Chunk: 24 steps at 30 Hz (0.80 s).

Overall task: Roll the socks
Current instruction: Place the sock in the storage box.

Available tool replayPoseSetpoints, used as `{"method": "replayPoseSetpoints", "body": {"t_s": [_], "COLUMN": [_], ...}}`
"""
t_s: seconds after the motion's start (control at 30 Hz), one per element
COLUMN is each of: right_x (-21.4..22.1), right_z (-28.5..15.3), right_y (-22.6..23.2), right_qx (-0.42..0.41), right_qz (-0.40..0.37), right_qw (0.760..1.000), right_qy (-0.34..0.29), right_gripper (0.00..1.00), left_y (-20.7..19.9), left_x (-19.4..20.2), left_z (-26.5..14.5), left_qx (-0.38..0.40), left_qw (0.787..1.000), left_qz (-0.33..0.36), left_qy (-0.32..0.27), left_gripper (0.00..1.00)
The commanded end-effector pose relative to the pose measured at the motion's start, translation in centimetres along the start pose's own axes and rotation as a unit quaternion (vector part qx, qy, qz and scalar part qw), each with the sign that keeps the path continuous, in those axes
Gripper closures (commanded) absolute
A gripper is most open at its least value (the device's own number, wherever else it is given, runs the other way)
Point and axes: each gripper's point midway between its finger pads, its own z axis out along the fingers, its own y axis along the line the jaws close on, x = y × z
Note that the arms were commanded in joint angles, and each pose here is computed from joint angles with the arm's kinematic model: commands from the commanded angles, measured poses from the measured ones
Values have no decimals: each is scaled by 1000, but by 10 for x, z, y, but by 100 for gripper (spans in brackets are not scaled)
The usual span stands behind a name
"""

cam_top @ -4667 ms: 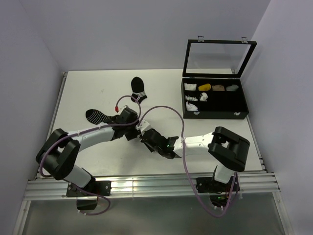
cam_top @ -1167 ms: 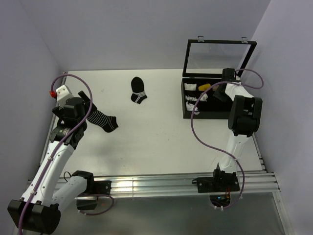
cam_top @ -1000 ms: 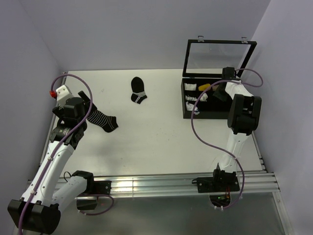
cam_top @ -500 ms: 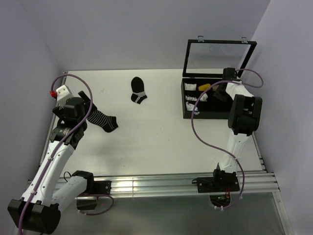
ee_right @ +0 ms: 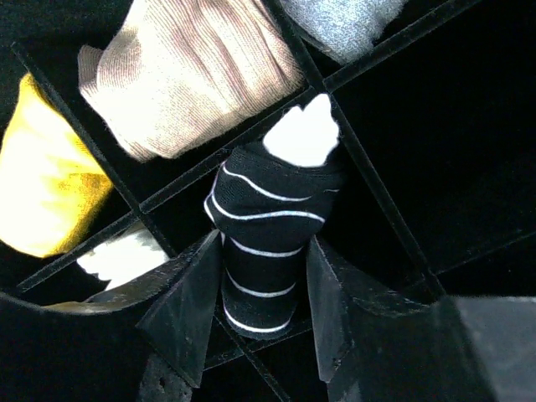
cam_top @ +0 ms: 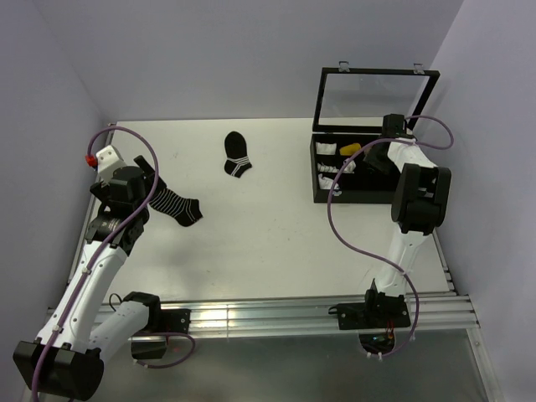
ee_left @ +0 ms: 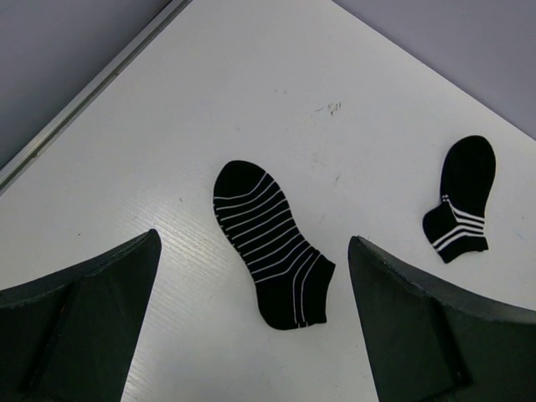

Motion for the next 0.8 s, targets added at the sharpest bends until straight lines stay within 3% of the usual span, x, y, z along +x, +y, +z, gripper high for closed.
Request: {"method": "replayPoseSetpoints", "body": {"t_s": [0.0,0.37,0.77], "right_x": [-4,-28,30], "right_z": [-25,-36,6], "right_y": [1,2,-13], "right_qx": [6,12,31], "right_qz": [-6,5,-7], "right_qw": [1000,999,998], "right_qy": [-2,-39,47], "right_gripper": [46,48,57], "left_y": [-5,-4,-5], "left_x": [-6,-6,-5], "left_z": [-1,-1,-2], "left_qx": [13,12,13], "left_qw": [1000,1000,1000], "left_qz": [-3,-4,-3], "left_qy": [-12,-13,-12], "left_gripper": [1,1,1]}}
